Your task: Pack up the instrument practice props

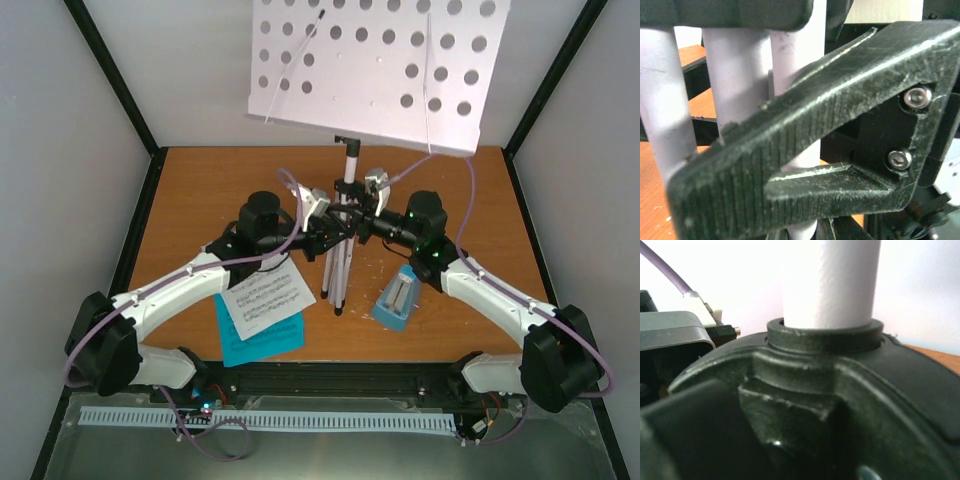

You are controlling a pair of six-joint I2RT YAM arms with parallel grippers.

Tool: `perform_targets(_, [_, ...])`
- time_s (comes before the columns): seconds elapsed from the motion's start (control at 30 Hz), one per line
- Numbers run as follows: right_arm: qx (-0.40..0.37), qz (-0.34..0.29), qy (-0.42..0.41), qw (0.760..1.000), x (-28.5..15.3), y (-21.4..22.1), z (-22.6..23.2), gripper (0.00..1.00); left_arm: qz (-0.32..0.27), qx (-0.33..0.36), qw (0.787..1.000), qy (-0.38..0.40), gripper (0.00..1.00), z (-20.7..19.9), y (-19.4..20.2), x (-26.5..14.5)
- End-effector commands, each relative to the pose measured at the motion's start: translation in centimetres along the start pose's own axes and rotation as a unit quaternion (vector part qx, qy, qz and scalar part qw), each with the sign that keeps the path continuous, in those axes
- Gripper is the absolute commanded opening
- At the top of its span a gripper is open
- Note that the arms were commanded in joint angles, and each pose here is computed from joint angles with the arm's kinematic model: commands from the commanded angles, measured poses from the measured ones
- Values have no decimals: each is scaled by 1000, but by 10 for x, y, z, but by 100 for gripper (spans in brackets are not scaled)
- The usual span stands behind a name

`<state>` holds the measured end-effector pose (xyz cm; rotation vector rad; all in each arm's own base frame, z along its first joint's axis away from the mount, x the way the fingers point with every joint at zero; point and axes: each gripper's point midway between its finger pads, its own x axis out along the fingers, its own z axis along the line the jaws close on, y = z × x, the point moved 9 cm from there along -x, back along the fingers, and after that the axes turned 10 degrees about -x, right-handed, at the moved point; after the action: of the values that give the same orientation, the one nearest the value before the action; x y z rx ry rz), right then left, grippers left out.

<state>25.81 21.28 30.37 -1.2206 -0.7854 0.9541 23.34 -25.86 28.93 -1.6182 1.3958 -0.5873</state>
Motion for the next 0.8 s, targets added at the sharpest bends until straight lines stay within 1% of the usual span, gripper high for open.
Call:
perform_targets(0.0, [48, -31, 1, 998, 5, -49, 22, 3, -82, -1, 994, 77, 0, -58, -66, -27])
perform_targets(0.17, [151, 17, 7, 988, 19, -22, 25, 3, -57, -108, 990, 71, 0, -58, -50, -36])
perform_targets(0.27, [180, 50, 24, 982, 29, -1, 23, 3, -46, -165, 984, 56, 0, -51, -33, -39])
perform_targets(0.37, [200, 90, 31, 975, 42, 18, 17, 3, -45, -204, 977, 31, 0, -41, -18, -40])
perform_targets(0.53, [224, 136, 39, 964, 60, 51, 6, 3, -59, -240, 969, -22, 0, -23, 1, -38])
perform_targets(0.77, [232, 203, 47, 950, 84, 95, -13, 3, -74, -266, 956, -96, 0, 8, 26, -29])
